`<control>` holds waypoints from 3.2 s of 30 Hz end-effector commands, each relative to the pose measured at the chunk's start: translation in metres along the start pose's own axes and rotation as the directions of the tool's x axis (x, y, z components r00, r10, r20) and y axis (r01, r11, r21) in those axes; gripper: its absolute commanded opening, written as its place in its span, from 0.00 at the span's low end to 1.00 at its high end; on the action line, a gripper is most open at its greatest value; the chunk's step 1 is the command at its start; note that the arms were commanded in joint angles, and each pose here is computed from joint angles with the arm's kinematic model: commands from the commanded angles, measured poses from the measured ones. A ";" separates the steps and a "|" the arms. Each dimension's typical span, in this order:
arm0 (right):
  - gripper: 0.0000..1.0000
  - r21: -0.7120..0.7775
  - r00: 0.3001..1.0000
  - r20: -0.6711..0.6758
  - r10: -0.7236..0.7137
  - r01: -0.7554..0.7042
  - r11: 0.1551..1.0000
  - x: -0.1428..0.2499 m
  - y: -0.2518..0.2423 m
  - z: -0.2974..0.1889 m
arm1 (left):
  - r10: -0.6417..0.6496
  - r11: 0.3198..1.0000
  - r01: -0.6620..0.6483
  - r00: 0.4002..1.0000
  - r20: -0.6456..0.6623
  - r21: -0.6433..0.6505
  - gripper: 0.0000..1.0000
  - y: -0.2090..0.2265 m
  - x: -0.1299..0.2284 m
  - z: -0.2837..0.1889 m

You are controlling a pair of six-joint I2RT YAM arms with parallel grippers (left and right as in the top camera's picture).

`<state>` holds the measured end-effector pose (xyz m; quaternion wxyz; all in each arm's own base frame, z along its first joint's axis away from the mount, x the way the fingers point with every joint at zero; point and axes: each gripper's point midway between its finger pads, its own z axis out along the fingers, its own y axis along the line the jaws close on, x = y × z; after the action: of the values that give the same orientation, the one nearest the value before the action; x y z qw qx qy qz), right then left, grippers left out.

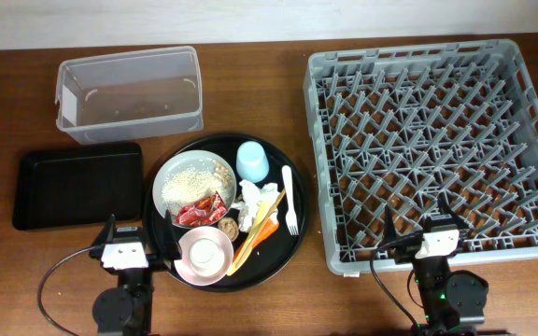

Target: Sort waste into correct bins and load items into the dishwasher rack

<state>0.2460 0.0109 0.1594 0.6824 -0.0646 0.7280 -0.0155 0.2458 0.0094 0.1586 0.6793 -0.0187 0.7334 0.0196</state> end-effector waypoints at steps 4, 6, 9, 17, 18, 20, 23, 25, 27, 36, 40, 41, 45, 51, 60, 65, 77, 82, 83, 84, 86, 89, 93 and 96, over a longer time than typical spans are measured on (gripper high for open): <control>0.98 -0.001 1.000 -0.006 -0.002 0.002 1.000 0.003 0.001 0.000 | -0.003 1.000 0.003 1.000 0.000 0.015 0.99 -0.003 0.002 0.000; 0.98 0.000 1.000 -0.006 -0.002 0.002 1.000 0.003 0.001 0.000 | -0.003 1.000 0.003 1.000 0.000 0.015 0.99 -0.003 0.002 0.000; 0.98 -0.001 1.000 -0.006 -0.002 0.002 1.000 0.003 0.001 0.000 | -0.003 1.000 0.003 1.000 0.000 0.015 0.99 -0.003 0.001 0.000; 0.98 -0.011 0.995 -0.102 0.008 -0.009 1.000 -0.045 -0.005 0.008 | 0.002 1.000 -0.002 0.995 -0.098 0.004 0.99 0.000 -0.029 -0.008; 0.98 -0.016 0.990 -0.140 0.010 -0.012 1.000 -0.047 -0.006 0.011 | 0.004 1.000 -0.003 0.994 -0.114 0.003 0.99 0.000 -0.035 -0.007; 0.98 -0.031 0.956 -0.292 0.016 -0.027 0.999 -0.060 -0.008 0.020 | 0.009 1.000 -0.008 0.975 -0.222 0.005 0.99 -0.001 -0.047 0.002; 0.98 -0.050 0.861 -0.508 0.019 -0.051 0.997 -0.069 -0.009 0.022 | 0.017 0.999 0.000 0.912 -0.411 0.041 0.99 -0.009 -0.063 0.020; 0.98 -0.057 0.796 -0.605 0.018 -0.066 0.996 -0.066 -0.008 0.022 | 0.024 0.995 0.034 0.838 -0.545 0.096 0.99 -0.021 -0.075 0.037; 0.98 -0.060 0.778 -0.627 0.017 -0.071 0.996 -0.068 -0.008 0.024 | 0.032 0.992 0.058 0.741 -0.671 0.111 0.99 -0.027 -0.077 0.046; 0.98 0.026 0.709 -0.701 0.071 -0.074 0.997 -0.044 -0.018 0.030 | 0.105 0.974 0.175 0.217 -0.970 0.144 0.89 -0.056 0.062 0.065; 0.98 0.035 0.708 -0.702 0.071 -0.066 0.997 -0.044 -0.020 0.030 | 0.198 0.980 0.030 0.024 -0.980 0.198 0.75 -0.058 0.120 0.057; 0.98 0.035 0.708 -0.702 0.071 -0.066 0.997 -0.044 -0.020 0.030 | 0.205 0.978 0.025 -0.003 -0.979 0.205 0.72 -0.059 0.128 0.055; 0.99 0.035 0.706 -0.705 0.072 -0.066 0.997 -0.043 -0.020 0.029 | 0.205 0.979 0.018 -0.046 -0.978 0.204 0.14 -0.057 0.142 0.053; 1.00 0.035 0.705 -0.706 0.071 -0.066 0.997 -0.043 -0.020 0.029 | 0.205 0.978 0.017 0.050 -0.978 0.206 0.01 -0.060 0.100 0.064; 1.00 0.034 0.705 -0.705 0.071 -0.066 0.997 -0.043 -0.020 0.029 | 0.012 0.999 -0.042 0.745 -0.667 -0.029 0.01 -0.015 -0.063 0.233; 1.00 0.034 0.705 -0.706 0.071 -0.066 0.997 -0.043 -0.020 0.029 | -0.024 0.996 -0.047 0.712 -0.702 -0.081 0.01 0.011 0.040 0.299; 0.98 0.034 0.704 -0.707 0.071 -0.067 0.997 -0.043 -0.020 0.029 | 0.214 0.898 0.317 0.292 -0.932 0.306 0.99 -0.163 -0.009 0.118; 0.98 0.032 0.704 -0.707 0.071 -0.069 0.997 -0.043 -0.019 0.029 | 0.340 0.890 0.272 0.138 -0.930 0.366 0.93 -0.209 0.080 0.055; 0.98 0.032 0.703 -0.708 0.071 -0.069 0.997 -0.043 -0.019 0.028 | 0.338 0.901 0.233 0.153 -0.929 0.366 0.79 -0.207 0.096 0.056; 0.98 0.032 0.703 -0.708 0.071 -0.069 0.997 -0.043 -0.019 0.028 | 0.308 0.926 0.176 0.162 -0.938 0.334 0.79 -0.197 0.105 0.061; 0.98 0.032 0.703 -0.708 0.071 -0.069 0.997 -0.043 -0.019 0.028 | 0.304 0.933 0.135 0.195 -0.932 0.333 0.79 -0.192 0.112 0.069; 0.99 0.037 0.703 -0.707 0.079 -0.075 0.997 -0.043 -0.019 0.028 | 0.277 0.942 0.130 0.225 -0.934 0.310 0.61 -0.192 0.121 0.075; 0.99 0.037 0.703 -0.707 0.079 -0.075 0.997 -0.043 -0.019 0.028 | 0.291 0.934 0.136 0.249 -0.924 0.331 0.00 -0.201 0.119 0.077; 0.99 0.037 0.703 -0.707 0.079 -0.074 0.997 -0.043 -0.020 0.028 | 0.287 0.932 0.138 0.279 -0.916 0.334 0.01 -0.202 0.094 0.079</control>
<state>0.2756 -0.0016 0.1917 0.3381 -0.0235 0.9408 -0.0104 0.3229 -0.1878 0.0375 0.0779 0.1299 0.9841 -0.0927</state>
